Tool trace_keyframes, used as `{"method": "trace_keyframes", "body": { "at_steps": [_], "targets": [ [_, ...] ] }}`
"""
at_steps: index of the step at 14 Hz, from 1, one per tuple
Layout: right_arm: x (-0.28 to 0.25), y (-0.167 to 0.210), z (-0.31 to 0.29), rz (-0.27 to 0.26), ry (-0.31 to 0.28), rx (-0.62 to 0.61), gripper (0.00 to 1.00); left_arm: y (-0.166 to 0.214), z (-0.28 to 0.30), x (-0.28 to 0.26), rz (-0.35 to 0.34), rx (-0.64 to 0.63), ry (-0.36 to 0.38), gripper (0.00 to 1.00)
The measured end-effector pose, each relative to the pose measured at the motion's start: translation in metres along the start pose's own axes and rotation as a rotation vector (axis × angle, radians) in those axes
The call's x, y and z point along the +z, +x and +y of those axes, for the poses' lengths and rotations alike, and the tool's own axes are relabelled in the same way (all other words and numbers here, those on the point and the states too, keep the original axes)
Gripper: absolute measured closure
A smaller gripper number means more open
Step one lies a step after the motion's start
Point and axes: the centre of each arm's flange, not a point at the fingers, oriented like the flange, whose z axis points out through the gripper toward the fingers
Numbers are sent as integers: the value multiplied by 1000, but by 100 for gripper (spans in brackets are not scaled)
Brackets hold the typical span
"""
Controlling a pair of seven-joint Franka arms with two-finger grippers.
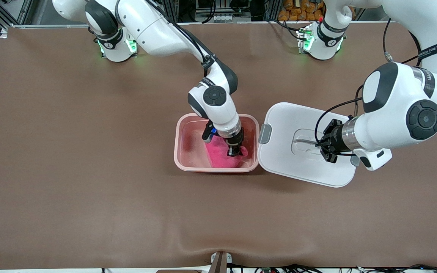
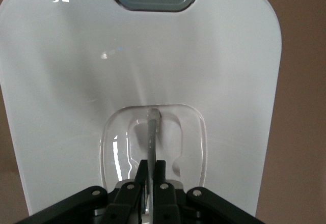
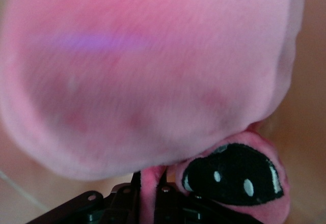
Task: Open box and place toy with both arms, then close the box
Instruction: 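Lower the pink toy into the open box with the right gripper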
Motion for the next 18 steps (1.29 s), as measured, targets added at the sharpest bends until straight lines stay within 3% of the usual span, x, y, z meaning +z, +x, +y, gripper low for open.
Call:
{"method": "trace_keyframes", "body": {
  "at_steps": [2,4,7,11,12,18],
  "targets": [
    [14,4,7,22,2,-23,89,0,0,0,0,0,1,93],
    [24,8,9,41,7,-39,76,0,0,0,0,0,1,93],
    [21,7,5,35,19,-42,44,0,0,1,0,0,1,93],
    [-27,-16,-7,-9,43,-39,4,0,0,1,0,0,2,93],
    [-43,-22,-10,-14,44,-39,0,-1,0,1,0,1,2,93],
    [-146,-45,-32,-19,49,-23,0,-1,0,1,0,2,2,93]
  ]
}}
